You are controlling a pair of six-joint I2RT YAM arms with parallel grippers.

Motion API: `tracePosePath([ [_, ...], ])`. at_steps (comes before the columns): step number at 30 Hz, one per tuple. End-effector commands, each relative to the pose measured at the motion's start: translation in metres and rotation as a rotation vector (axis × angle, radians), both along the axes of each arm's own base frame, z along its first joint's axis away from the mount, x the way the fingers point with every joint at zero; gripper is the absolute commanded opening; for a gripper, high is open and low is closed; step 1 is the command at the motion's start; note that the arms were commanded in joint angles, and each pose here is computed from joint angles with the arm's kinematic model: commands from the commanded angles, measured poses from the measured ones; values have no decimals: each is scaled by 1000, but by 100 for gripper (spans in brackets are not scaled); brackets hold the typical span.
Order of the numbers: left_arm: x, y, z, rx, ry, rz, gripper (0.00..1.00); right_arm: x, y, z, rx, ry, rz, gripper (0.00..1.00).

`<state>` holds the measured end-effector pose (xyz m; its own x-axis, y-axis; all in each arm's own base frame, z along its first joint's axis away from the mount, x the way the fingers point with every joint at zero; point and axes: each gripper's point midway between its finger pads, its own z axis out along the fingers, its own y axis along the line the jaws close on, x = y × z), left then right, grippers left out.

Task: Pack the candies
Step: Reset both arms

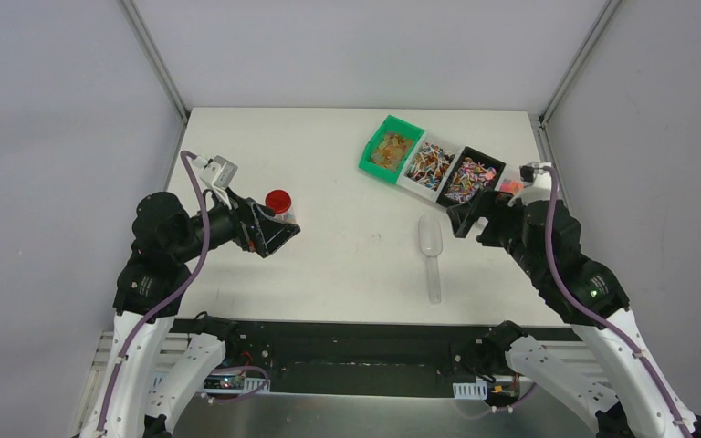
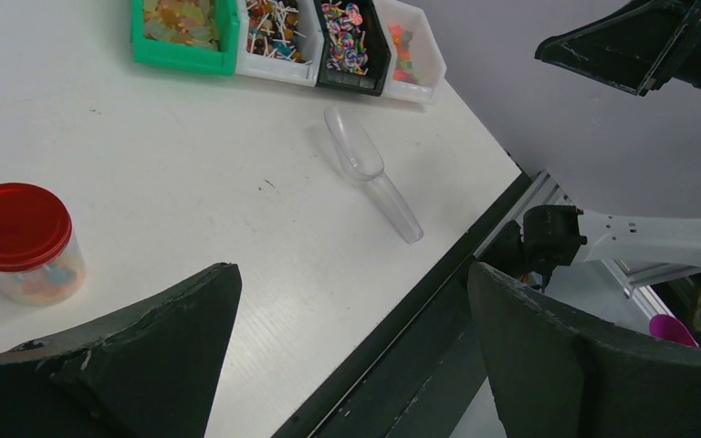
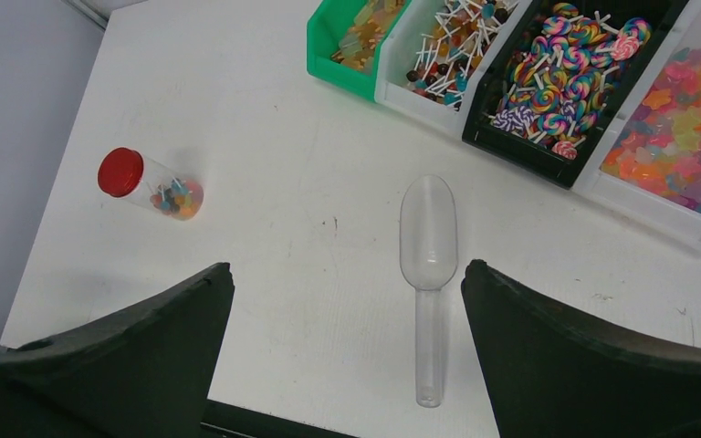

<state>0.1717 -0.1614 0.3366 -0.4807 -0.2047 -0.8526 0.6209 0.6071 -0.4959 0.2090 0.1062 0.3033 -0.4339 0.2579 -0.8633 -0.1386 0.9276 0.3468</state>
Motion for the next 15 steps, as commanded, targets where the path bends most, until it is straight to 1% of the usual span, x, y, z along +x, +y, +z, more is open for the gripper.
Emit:
tracePosePath([
  [1, -5, -2, 16, -12, -75, -29, 99, -5, 23, 12, 78, -26, 112, 99],
  [2, -6, -2, 17, -16, -73, -29, 99, -4, 20, 11, 27, -48, 128, 99],
  [3, -6, -2, 17, -19, -72, -28, 99, -5, 22, 11, 72, -32, 115, 99],
  [4, -7, -2, 18, -21, -74, -27, 99, -6, 23, 12, 83, -33, 116, 99],
  [10, -10, -1, 22, -19, -90, -23, 99, -9, 22, 11, 93, -28, 114, 99],
  [15, -9, 0, 20, -18, -70, -18, 99, -12, 19, 8, 93, -16, 105, 99],
])
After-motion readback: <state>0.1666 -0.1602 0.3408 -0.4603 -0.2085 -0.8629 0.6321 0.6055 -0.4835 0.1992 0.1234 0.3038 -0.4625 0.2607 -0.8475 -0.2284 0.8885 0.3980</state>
